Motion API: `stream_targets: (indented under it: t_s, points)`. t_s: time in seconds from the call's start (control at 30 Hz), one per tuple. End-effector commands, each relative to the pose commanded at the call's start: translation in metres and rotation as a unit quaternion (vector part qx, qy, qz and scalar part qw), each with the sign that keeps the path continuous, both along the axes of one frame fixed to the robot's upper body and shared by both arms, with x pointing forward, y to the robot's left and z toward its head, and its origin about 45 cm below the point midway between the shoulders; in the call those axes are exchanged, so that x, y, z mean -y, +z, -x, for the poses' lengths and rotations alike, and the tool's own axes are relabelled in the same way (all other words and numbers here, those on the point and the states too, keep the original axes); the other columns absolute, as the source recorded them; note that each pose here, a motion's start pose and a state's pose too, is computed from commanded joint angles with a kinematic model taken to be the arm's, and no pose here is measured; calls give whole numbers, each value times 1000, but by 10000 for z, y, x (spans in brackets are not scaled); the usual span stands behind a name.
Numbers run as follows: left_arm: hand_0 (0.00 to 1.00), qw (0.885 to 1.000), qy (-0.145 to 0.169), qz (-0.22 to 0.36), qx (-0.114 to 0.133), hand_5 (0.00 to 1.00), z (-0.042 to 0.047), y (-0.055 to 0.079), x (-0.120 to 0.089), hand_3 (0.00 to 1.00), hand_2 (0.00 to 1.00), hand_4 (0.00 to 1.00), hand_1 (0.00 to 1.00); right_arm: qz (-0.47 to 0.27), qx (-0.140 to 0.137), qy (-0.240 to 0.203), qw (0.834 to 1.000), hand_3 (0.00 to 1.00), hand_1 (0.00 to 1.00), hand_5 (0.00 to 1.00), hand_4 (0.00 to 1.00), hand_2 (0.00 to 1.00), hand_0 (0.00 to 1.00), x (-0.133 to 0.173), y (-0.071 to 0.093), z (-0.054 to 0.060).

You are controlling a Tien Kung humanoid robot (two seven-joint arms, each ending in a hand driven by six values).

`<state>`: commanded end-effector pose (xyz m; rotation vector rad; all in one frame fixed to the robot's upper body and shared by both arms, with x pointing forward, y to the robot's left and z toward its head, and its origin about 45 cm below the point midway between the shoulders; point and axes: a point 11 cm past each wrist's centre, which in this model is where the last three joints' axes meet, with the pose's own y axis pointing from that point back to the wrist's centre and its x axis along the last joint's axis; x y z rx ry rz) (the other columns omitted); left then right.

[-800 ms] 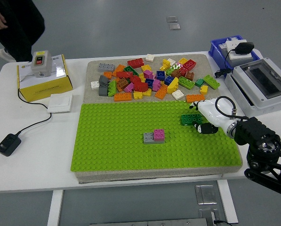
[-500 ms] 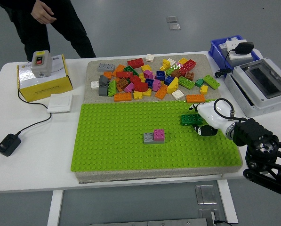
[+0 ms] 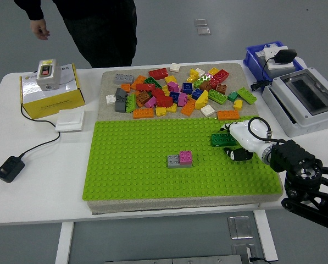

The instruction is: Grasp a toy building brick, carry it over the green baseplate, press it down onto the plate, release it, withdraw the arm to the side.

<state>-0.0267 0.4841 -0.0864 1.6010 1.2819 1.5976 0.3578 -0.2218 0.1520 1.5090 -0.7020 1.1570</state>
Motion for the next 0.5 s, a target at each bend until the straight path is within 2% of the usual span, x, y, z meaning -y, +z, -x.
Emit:
stream_targets:
  t_s: [0.13, 0.17, 0.33, 0.37, 0.5]
  points:
    - [651, 1000, 0, 0, 0, 528, -1, -1, 1, 658, 579, 377, 634, -1, 4, -2, 1000, 793, 150, 350, 636, 688, 2, 4, -3, -15]
    - [652, 1000, 0, 0, 1, 536, -1, -1, 1, 660, 581, 374, 634, -1, 3, -2, 1000, 736, 143, 355, 637, 602, 2, 6, -8, -18]
    - [652, 1000, 0, -1, 2, 536, -3, -1, 0, 660, 581, 374, 634, 1, 0, -6, 1000, 736, 143, 355, 637, 602, 2, 23, -50, -22]
    - [651, 1000, 0, -1, 2, 543, -3, -1, -1, 660, 583, 368, 635, 0, 1, -6, 1000, 686, 137, 355, 636, 489, 2, 25, -54, -23]
    - [651, 1000, 0, -1, 2, 543, -3, -3, 4, 660, 583, 368, 635, -3, 3, -7, 1000, 686, 137, 355, 636, 489, 2, 28, -55, -31]
